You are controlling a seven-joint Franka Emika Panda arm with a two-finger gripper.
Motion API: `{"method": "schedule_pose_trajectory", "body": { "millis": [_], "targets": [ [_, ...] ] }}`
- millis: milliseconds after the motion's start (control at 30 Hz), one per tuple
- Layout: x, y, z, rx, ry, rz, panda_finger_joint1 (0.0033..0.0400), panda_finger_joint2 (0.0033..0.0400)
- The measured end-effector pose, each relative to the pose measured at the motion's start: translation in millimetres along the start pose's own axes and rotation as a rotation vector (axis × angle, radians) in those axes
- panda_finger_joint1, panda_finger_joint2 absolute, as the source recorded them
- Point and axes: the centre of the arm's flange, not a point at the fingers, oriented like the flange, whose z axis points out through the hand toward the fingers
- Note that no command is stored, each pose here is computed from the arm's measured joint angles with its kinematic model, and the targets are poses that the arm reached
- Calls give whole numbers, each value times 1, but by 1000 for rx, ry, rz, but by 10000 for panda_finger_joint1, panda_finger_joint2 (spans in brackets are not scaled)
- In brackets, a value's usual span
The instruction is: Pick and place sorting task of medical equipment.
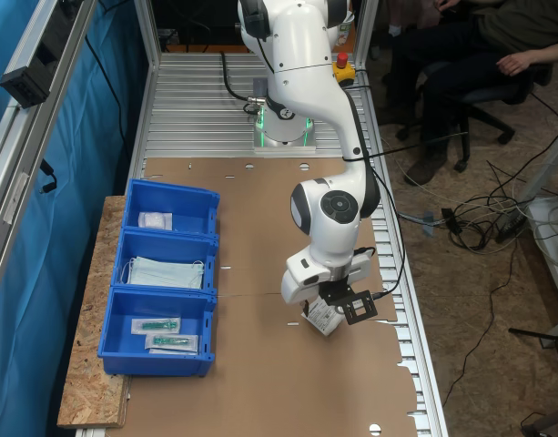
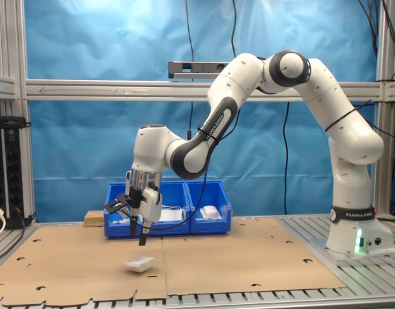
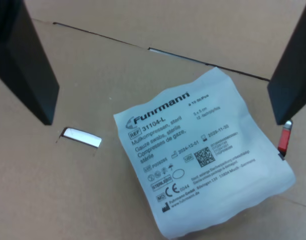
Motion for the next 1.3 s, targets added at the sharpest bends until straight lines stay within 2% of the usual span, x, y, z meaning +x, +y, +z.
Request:
{"method": "schedule_pose_trajectory", "body": {
  "millis": [433,1300],
  "targets": [
    [-9,-4,20,-5,-26,-21,400,400],
    [-13,-10,31,1,-41,-29,400,400]
  ]
}}
